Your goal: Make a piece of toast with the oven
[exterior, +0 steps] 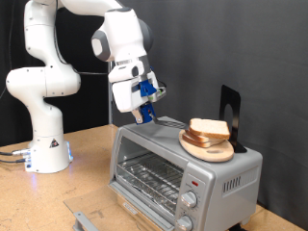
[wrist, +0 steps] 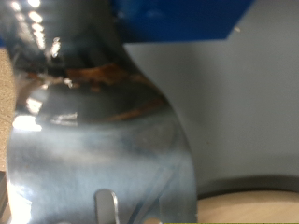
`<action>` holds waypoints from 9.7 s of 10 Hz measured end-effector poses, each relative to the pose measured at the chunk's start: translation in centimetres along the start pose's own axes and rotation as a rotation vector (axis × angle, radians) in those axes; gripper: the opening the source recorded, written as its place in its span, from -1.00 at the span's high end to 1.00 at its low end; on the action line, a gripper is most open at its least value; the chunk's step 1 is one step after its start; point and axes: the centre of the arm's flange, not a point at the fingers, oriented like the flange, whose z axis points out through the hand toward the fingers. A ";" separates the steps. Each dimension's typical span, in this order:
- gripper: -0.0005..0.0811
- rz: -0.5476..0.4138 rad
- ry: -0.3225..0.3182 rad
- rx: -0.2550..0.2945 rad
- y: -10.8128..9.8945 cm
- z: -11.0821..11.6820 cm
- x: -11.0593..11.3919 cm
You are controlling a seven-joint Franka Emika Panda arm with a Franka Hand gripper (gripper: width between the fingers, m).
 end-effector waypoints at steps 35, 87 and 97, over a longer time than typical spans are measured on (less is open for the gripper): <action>0.11 0.029 0.047 0.011 -7.2 2.3 4.8; 0.11 -0.425 -0.055 -0.002 22.3 7.0 4.1; 0.11 -0.462 -0.060 -0.047 13.9 9.7 -0.6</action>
